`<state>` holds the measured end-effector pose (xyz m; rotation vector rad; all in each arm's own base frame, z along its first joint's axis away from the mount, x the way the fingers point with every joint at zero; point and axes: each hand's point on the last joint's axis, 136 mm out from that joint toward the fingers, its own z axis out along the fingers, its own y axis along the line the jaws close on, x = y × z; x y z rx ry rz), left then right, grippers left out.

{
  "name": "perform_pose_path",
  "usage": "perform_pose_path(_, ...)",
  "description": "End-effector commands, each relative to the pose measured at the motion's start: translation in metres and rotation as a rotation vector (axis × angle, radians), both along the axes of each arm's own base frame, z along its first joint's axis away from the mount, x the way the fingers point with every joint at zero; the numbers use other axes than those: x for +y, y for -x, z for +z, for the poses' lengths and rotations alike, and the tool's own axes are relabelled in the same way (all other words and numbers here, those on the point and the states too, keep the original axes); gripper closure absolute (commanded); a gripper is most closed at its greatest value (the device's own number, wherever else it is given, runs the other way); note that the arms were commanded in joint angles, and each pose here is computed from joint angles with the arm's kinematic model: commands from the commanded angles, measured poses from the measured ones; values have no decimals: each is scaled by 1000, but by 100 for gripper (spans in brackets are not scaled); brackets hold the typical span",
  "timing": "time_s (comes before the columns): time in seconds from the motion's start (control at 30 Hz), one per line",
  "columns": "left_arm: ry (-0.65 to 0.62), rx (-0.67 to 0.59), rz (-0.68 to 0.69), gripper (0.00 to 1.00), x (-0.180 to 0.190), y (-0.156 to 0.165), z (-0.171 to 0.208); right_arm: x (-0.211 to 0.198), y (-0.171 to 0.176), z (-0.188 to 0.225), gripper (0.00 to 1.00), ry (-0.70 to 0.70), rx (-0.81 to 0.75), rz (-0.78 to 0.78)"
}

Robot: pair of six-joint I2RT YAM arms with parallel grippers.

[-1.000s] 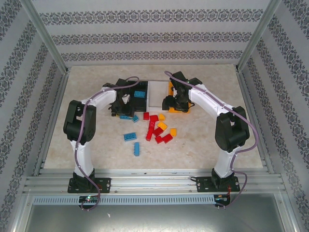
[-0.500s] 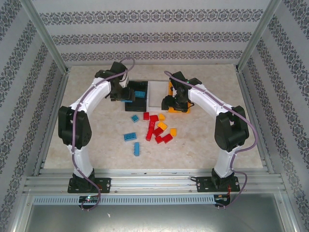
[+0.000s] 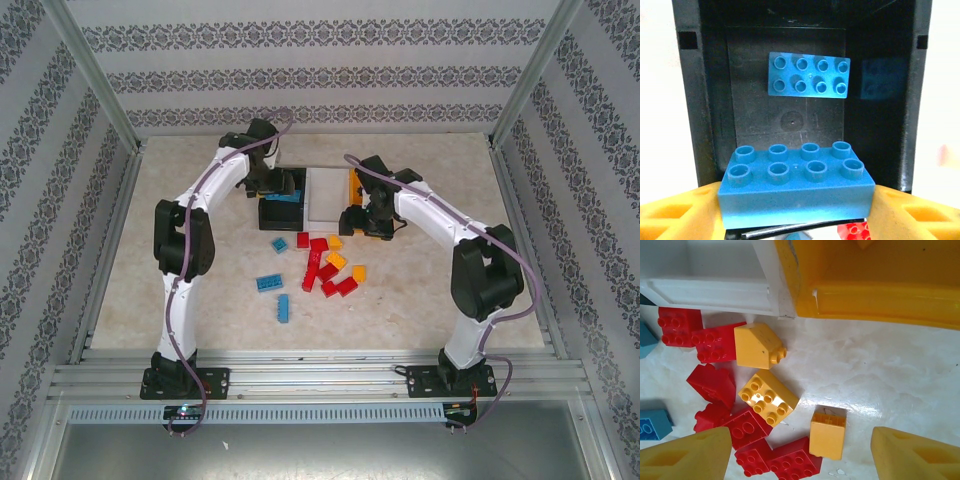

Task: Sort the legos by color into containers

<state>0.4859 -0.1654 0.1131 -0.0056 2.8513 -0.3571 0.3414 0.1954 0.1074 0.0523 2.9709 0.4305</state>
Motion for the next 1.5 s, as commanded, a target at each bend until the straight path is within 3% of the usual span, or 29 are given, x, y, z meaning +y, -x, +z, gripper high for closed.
perform_pose_path(0.0, 20, 23, 5, 27, -7, 4, 4, -3, 4, 6, 25, 17, -12, -7)
perform_pose_path(0.33, 4, 12, -23, 20, -9, 24, 20, 3, -1, 6, 26, 2, -12, 8)
perform_pose_path(0.6, -79, 78, -58, 20, -8, 116, 15, 7, -3, 4, 25, -11, -17, 21)
perform_pose_path(0.87, -104, 233, 122, 15, -3, 204, -20, 20, 0, 1, 25, -30, -10, 50)
perform_pose_path(1.07, -34, 296, 263, 10, -7, 220, -46, 24, 12, -4, 26, -24, 0, 64)
perform_pose_path(1.47, -9, 359, 254, 9, -21, 215, -75, 16, 24, -6, 25, -1, 3, 66)
